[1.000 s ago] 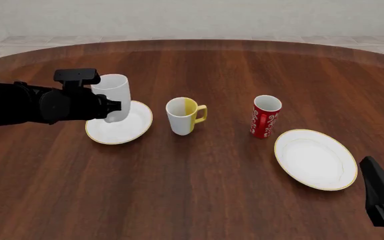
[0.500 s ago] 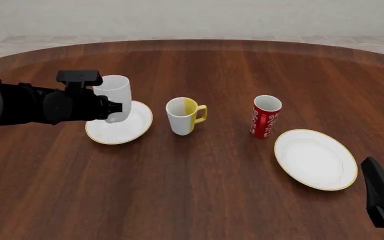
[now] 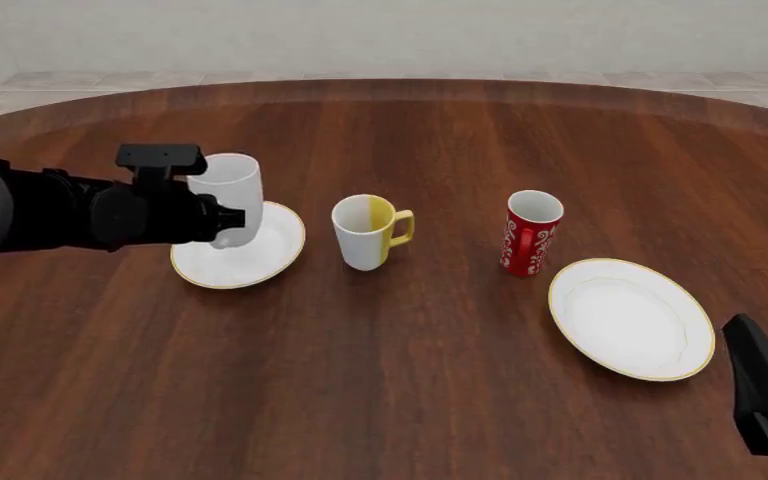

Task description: Put the white mug on the left plate.

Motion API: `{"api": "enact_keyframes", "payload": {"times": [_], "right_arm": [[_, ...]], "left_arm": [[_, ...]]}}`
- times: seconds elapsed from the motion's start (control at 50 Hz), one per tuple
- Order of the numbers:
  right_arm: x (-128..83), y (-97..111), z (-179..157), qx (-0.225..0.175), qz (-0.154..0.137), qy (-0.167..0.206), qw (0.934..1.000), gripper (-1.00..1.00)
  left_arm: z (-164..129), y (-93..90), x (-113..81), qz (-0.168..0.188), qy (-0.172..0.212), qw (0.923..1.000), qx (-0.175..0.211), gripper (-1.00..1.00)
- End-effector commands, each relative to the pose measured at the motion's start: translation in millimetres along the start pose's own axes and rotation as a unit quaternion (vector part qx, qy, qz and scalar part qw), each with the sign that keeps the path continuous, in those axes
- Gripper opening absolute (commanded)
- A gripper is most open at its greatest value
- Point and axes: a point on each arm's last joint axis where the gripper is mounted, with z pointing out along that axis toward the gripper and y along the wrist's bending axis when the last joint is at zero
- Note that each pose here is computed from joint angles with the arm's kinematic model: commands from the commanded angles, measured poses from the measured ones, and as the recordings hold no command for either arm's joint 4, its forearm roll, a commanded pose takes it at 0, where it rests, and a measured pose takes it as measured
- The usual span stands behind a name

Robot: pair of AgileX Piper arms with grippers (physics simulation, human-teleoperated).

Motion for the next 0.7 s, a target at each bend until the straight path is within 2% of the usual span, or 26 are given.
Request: {"api": "enact_keyframes", "payload": {"times": [0.02, 0.7], "right_arm": [[-0.1, -0.1, 0.0, 0.001, 0.000, 0.000, 1.0000, 1.00], [0.0, -0.1, -0.2, 0.001, 0.001, -0.001, 1.0000, 1.00]], "left_arm": [[0.9, 0.0, -0.5, 0.006, -0.002, 1.0000, 0.000, -1.00], [5.3, 0.0, 1.6, 0.016, 0.003, 0.9999, 0.000, -1.00]]}}
